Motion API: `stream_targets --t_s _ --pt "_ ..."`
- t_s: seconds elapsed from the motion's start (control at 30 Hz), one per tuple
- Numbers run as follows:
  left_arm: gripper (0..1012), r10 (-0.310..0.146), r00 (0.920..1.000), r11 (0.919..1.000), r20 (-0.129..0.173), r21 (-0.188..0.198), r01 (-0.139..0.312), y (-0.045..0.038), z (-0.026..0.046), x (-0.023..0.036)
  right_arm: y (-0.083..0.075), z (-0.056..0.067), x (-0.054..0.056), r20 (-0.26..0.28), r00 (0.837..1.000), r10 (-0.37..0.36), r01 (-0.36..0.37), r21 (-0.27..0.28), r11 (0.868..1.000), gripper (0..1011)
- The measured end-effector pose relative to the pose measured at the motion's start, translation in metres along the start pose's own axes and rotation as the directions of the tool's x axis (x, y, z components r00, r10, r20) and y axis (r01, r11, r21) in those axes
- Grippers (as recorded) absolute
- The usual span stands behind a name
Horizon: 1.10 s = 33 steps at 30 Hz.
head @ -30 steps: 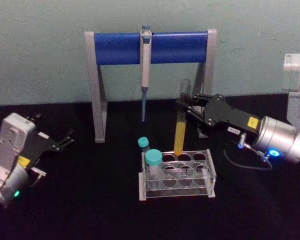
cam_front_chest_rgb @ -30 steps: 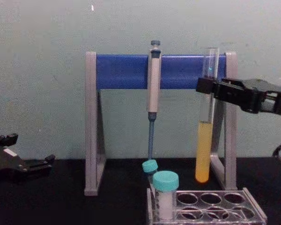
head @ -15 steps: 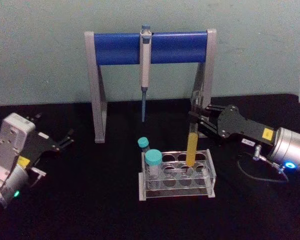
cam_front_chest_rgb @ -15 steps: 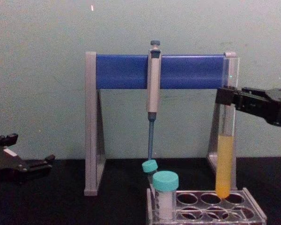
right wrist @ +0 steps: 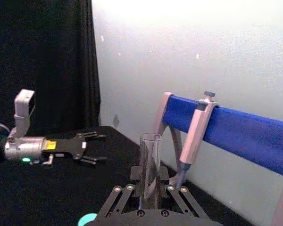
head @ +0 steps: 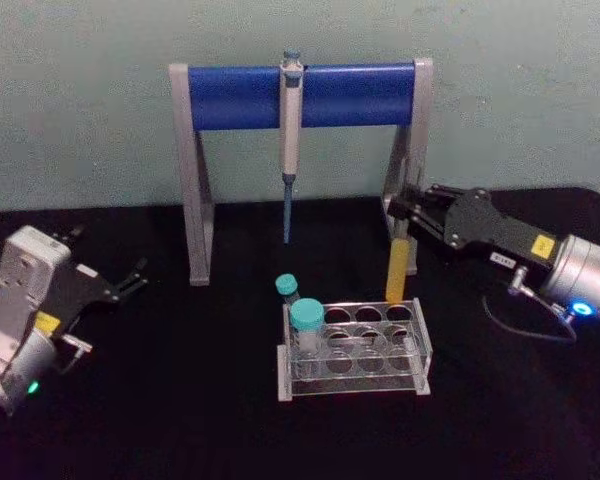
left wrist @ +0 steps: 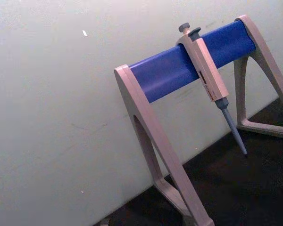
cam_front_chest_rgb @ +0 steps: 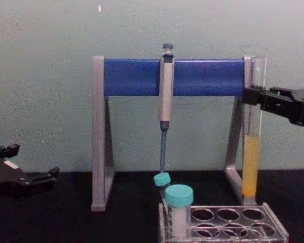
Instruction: Pick up the test tube from the test tube rack, shake it, then place it back into the test tube rack.
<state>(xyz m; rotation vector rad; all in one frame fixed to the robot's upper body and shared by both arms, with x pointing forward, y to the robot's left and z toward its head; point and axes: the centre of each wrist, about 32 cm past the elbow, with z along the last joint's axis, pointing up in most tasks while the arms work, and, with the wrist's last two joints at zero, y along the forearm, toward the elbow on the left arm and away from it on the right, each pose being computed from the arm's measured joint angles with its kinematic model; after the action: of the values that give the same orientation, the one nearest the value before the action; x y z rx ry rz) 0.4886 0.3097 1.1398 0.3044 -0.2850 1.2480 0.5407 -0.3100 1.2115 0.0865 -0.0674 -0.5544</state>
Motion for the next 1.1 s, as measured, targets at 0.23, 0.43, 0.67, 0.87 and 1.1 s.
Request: stream_targets --t_s 0.23,0.43,0.67,0.87,1.1 --pt "1001 0.0 1.0 1.0 0.0 0.0 0.0 0.0 0.0 0.0 0.01 0.002 0.005 0.013 1.0 0.012 -0.012 0.016 1.0 222" --pt "1001 0.0 1.0 1.0 0.0 0.0 0.0 0.0 0.0 0.0 0.016 0.0 0.005 0.008 0.999 0.034 -0.034 0.027 0.999 222" --pt "1001 0.0 1.0 1.0 0.0 0.0 0.0 0.0 0.0 0.0 0.019 0.0 0.004 0.004 0.998 0.057 -0.057 0.031 0.998 222" --pt "1001 0.0 1.0 1.0 0.0 0.0 0.0 0.0 0.0 0.0 0.02 -0.001 0.004 0.002 0.998 0.068 -0.068 0.035 0.997 222" --pt "1001 0.0 1.0 1.0 0.0 0.0 0.0 0.0 0.0 0.0 0.021 -0.001 0.004 0.004 0.997 0.072 -0.072 0.042 0.997 222"
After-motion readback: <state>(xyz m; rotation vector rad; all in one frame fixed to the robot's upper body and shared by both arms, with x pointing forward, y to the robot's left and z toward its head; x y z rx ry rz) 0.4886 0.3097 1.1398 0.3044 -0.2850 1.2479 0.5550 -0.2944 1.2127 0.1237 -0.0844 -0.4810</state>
